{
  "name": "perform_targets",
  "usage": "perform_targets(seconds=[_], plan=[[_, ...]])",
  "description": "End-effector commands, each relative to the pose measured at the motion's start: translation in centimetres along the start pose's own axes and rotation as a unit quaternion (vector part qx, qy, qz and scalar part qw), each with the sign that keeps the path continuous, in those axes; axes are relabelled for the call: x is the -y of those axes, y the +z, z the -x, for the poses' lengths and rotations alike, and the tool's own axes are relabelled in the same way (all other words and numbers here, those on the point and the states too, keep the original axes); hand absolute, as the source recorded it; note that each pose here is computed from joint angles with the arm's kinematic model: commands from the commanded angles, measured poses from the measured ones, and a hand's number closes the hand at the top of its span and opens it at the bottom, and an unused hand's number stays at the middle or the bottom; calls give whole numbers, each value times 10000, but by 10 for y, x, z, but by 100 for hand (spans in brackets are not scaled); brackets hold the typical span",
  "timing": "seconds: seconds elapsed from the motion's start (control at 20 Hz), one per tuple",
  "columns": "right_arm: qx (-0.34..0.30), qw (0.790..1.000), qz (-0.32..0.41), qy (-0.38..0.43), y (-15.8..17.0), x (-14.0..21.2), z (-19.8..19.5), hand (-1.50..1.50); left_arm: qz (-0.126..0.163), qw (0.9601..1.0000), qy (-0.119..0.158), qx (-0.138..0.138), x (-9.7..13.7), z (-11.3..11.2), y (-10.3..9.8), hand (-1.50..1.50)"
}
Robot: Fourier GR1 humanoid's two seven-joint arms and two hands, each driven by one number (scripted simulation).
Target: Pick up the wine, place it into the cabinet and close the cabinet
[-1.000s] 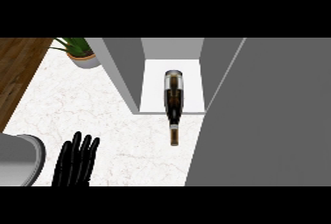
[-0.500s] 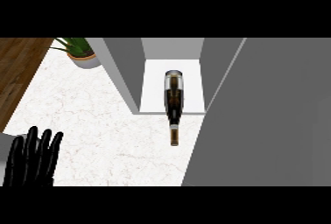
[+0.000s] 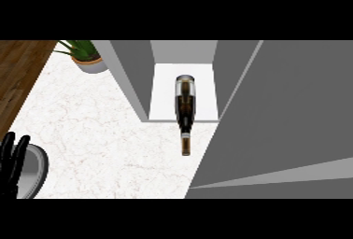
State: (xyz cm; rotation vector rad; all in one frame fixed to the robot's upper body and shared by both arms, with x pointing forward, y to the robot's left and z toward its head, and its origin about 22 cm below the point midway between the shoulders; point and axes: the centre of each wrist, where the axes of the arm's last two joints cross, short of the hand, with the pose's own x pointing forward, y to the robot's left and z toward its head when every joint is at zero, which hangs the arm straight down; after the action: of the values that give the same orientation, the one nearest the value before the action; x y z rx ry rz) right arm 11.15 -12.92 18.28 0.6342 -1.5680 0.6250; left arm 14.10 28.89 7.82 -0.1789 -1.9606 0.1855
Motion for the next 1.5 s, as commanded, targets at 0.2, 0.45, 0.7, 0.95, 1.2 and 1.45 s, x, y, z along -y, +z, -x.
perform_targets(seconds=[0.2,0.45,0.7,0.95,1.2,1.45], plan=[[443,9982,-400,-83,-6,-39,-12,150,74,9999,-91,4,-19,-7,-11,-150],[537,9983,-196,80,-28,-55,1,150,189,9998,-18,-25,-32,-26,-28,-150],[799,9963,-26,314,-37,-59,-4,150,202,9996,159,-103,-32,-18,-20,-150],[795,9949,195,584,-60,-58,-8,150,198,9993,276,-162,-30,-14,-27,-150],[719,9968,121,321,-71,-49,-26,150,181,9990,352,-188,-39,-14,-33,-150],[736,9964,296,306,-108,-35,-40,150,241,9989,379,-109,-34,-10,-39,-150]])
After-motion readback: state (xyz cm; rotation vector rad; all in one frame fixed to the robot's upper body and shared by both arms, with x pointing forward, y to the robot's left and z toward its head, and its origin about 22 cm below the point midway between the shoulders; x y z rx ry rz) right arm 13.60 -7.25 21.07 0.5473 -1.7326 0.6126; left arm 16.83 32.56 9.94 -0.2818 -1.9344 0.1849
